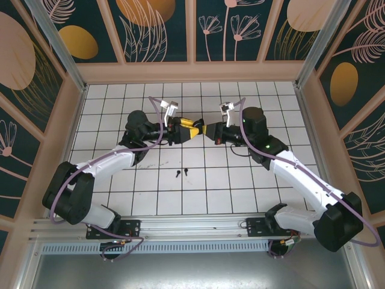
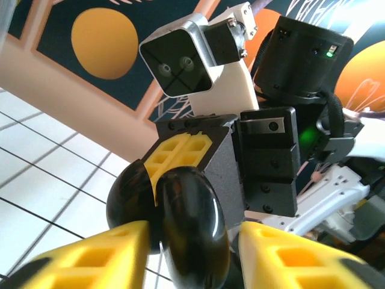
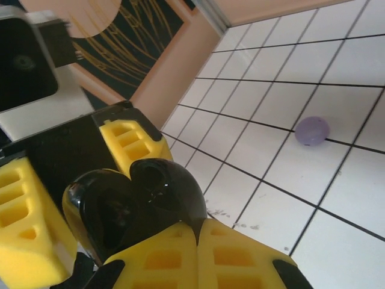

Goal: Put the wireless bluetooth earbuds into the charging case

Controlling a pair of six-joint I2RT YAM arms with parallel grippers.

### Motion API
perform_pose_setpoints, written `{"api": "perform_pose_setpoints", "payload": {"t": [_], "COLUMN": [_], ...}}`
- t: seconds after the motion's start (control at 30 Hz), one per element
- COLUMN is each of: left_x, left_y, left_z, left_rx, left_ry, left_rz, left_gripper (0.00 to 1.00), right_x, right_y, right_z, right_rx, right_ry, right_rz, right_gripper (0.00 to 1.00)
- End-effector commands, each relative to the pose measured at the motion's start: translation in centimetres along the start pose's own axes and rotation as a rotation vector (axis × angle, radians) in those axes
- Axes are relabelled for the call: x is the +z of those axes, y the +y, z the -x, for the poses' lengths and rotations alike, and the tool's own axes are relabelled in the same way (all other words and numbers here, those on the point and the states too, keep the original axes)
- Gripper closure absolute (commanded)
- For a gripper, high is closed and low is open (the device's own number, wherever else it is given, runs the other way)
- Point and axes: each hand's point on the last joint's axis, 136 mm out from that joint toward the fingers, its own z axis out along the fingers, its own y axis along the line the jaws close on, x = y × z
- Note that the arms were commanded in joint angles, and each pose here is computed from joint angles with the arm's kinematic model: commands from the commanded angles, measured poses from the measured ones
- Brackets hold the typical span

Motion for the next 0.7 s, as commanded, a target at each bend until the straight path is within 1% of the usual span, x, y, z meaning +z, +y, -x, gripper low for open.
{"api": "perform_pose_setpoints", "payload": {"t": [0.0, 0.17, 0.33, 0.37, 0.4, 0.5, 0.67], "left_x": [0.2, -0.1, -0.9, -1.2, -1.0, -1.0, -1.2], "left_y": [1.0, 2.4, 3.4, 3.7, 3.4, 3.2, 2.8], "left_z": [0.3, -0.2, -0.7, -1.5, -0.9, -1.8, -2.7], "left_rx": [0.032, 0.064, 0.098, 0.089, 0.107, 0.102, 0.096], "left_ry": [-0.009, 0.046, 0.14, 0.174, 0.191, 0.284, 0.377], "left_rz": [0.071, 0.143, 0.187, 0.19, 0.182, 0.155, 0.122], "left_gripper": [0.45, 0.31, 0.23, 0.22, 0.21, 0.19, 0.2], "right_x": [-0.5, -1.3, -2.2, -2.3, -2.3, -2.3, -2.4], "right_y": [0.8, -0.9, -2.0, -2.2, -2.4, -3.3, -4.3], "right_z": [1.7, 1.8, 1.4, 1.3, 1.1, 0.5, -0.4], "right_rx": [-0.05, -0.075, -0.113, -0.122, -0.13, -0.157, -0.208], "right_ry": [-0.043, -0.027, 0.007, 0.017, 0.029, 0.069, 0.132], "right_rz": [-0.015, -0.133, -0.21, -0.222, -0.232, -0.273, -0.321], "right_gripper": [1.0, 1.0, 1.0, 1.0, 1.0, 1.0, 1.0]}}
